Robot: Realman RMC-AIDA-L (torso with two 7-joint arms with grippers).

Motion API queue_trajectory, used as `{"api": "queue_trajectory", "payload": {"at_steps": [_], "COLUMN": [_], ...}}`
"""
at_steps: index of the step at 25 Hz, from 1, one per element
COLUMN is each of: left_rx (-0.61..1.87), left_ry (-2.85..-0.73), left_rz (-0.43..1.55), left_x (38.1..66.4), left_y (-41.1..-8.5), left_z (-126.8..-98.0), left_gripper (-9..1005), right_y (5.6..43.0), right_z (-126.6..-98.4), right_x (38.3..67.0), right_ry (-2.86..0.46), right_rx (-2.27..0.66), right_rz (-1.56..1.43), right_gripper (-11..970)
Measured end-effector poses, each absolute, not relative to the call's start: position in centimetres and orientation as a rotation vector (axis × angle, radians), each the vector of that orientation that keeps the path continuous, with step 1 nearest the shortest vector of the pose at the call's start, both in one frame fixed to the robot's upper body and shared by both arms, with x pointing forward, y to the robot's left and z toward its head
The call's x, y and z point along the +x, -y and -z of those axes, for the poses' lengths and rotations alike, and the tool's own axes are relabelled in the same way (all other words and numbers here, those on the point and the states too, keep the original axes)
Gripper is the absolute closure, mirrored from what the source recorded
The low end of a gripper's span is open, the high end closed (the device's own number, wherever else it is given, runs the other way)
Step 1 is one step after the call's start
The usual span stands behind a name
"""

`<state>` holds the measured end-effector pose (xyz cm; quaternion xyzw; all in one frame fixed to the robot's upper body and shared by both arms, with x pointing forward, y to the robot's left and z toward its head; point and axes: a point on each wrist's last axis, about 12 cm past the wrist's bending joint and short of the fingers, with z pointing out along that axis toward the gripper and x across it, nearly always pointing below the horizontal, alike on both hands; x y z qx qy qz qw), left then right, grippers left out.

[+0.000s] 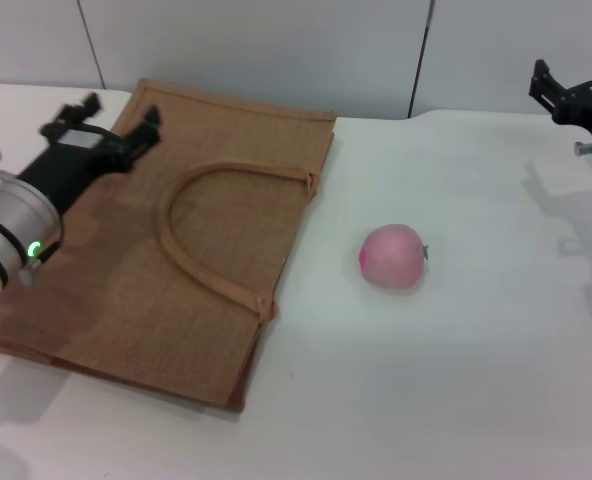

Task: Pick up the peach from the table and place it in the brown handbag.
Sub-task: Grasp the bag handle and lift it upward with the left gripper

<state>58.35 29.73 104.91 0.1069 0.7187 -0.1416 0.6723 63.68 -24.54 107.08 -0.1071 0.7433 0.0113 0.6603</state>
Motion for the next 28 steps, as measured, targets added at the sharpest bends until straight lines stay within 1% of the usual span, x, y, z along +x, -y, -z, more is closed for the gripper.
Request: {"api": "queue_trajectory", "payload": {"at_steps": [6, 17, 24, 28], "left_rx": [0.378, 0.377, 0.377, 0.387], "left_ry": [-1.661, -1.773, -1.869, -1.915], "left_rz": [0.441, 0.552, 0.600, 0.611], "left_x": [58.4, 56.9, 56.7, 57.0], "left_y": [-29.7, -31.7, -32.0, -32.4], "left_z": [-105.5, -105.6, -105.2, -105.5], "left_gripper": [122, 122, 123, 123], "right_y": [24.5, 24.6, 24.6, 24.5], "right_z": [-107.0, -106.9, -106.8, -106.8], "right_x": [63.7, 63.5, 63.4, 63.4], "right_ry": [-1.683, -1.687, -1.689, -1.689], "right_rx": [-0.243, -0.239, -0.243, -0.247], "right_rz": [-0.026, -0.026, -0.025, -0.026], "right_gripper": [67, 66, 66, 66]}}
